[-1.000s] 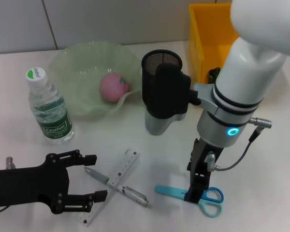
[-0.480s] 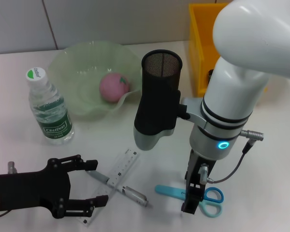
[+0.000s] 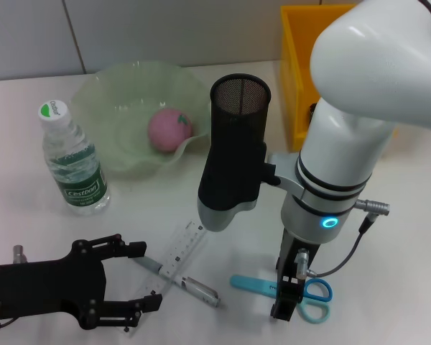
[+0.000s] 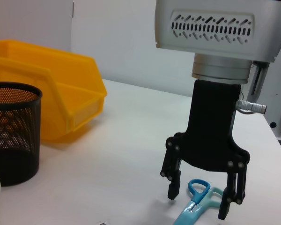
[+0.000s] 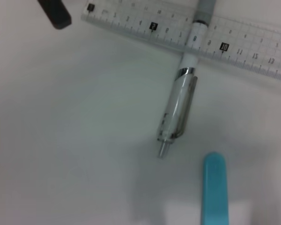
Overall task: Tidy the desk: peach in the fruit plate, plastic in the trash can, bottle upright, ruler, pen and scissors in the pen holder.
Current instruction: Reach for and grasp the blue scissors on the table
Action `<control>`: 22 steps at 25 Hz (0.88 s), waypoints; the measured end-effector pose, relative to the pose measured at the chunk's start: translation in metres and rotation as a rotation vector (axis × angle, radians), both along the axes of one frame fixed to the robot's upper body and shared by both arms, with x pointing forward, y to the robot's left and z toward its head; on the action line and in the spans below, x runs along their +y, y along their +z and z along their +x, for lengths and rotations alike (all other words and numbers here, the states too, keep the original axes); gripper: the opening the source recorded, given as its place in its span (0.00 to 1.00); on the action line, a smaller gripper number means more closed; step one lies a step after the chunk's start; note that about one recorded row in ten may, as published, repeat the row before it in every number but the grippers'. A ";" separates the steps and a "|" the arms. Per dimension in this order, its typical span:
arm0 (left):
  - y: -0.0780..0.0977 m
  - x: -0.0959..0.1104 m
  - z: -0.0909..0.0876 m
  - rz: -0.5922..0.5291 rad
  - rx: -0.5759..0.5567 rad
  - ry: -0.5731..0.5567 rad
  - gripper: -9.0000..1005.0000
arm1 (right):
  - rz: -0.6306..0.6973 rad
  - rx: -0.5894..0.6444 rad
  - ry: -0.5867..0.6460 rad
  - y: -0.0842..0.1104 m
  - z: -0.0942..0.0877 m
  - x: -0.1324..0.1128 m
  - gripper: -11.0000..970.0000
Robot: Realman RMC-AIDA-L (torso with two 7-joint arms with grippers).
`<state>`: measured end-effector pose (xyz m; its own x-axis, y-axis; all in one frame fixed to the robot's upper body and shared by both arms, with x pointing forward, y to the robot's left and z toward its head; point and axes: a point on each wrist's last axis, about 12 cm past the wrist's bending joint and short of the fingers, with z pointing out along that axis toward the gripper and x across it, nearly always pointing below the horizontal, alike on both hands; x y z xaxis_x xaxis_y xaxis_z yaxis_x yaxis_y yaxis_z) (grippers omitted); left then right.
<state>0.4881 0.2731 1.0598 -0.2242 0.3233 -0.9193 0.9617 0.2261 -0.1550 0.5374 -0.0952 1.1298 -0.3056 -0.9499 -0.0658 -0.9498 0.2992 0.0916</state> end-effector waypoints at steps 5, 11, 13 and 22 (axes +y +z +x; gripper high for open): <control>0.000 0.001 0.000 -0.007 0.000 0.008 0.86 | -0.005 -0.003 0.007 -0.002 -0.001 0.000 0.70; 0.000 0.000 0.000 -0.008 -0.002 0.007 0.86 | -0.016 -0.001 0.013 -0.004 -0.002 0.000 0.67; 0.001 0.000 0.000 -0.008 -0.002 0.007 0.86 | -0.016 -0.001 0.013 -0.004 -0.002 0.000 0.61; 0.000 0.001 0.000 -0.008 -0.001 0.011 0.86 | -0.013 -0.008 0.015 -0.005 -0.002 0.001 0.51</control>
